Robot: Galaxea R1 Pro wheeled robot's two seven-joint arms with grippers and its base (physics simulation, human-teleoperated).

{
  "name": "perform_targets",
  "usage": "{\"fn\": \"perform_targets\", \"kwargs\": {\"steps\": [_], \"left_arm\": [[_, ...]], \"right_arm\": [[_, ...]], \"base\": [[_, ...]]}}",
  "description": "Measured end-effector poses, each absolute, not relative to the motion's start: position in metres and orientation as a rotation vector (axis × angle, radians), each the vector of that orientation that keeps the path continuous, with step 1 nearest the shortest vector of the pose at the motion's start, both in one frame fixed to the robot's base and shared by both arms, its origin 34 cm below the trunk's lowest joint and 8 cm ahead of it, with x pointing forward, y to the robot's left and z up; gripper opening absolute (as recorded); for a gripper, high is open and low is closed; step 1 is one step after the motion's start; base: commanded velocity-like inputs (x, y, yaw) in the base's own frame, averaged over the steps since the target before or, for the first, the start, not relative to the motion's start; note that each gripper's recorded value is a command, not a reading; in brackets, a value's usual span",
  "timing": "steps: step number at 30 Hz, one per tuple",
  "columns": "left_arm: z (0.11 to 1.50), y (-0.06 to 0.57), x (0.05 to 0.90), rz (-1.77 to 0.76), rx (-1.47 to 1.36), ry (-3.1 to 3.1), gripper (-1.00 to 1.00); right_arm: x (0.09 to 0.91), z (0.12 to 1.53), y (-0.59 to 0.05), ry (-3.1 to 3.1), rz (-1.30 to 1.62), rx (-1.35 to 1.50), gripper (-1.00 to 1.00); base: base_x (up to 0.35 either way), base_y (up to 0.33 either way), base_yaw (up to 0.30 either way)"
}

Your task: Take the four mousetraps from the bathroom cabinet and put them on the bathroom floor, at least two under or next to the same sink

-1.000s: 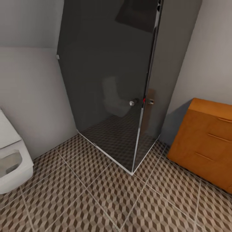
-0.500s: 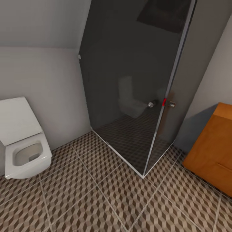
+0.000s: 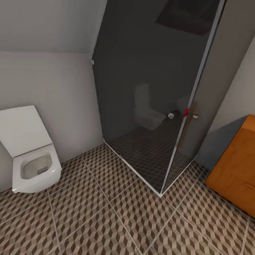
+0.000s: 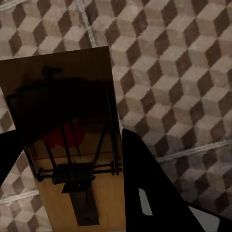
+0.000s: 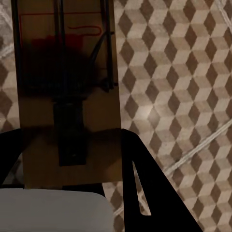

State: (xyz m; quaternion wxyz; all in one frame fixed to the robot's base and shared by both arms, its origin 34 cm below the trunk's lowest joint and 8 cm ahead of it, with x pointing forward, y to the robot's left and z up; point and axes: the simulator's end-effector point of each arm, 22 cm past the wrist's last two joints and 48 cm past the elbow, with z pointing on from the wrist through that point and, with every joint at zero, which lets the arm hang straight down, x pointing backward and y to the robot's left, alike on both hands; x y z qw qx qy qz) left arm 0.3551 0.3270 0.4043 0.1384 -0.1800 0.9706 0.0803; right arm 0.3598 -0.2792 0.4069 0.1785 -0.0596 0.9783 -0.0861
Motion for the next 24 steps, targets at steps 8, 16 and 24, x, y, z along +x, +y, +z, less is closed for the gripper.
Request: {"fn": "perform_targets", "kwargs": {"steps": [8,16,24], "left_arm": [[0.4043,0.3268,0.355,0.231,-0.521,2.807,-1.0],[0.4045,0.328,0.355,0.234,-0.521,2.806,-1.0],[0.4047,0.3293,0.355,0.236,-0.522,2.805,-1.0]], "right_arm": [[0.3622,0.4073,-0.2747,2.761,-0.231,-0.17,-1.0],[0.362,0.4074,-0.2746,2.761,-0.234,-0.167,-1.0],[0.3615,0.4075,-0.2765,2.761,-0.243,-0.177,-1.0]], "base": [[0.0,0.0,0.005],[0.0,0.0,0.228],[0.0,0.0,0.289]]}}
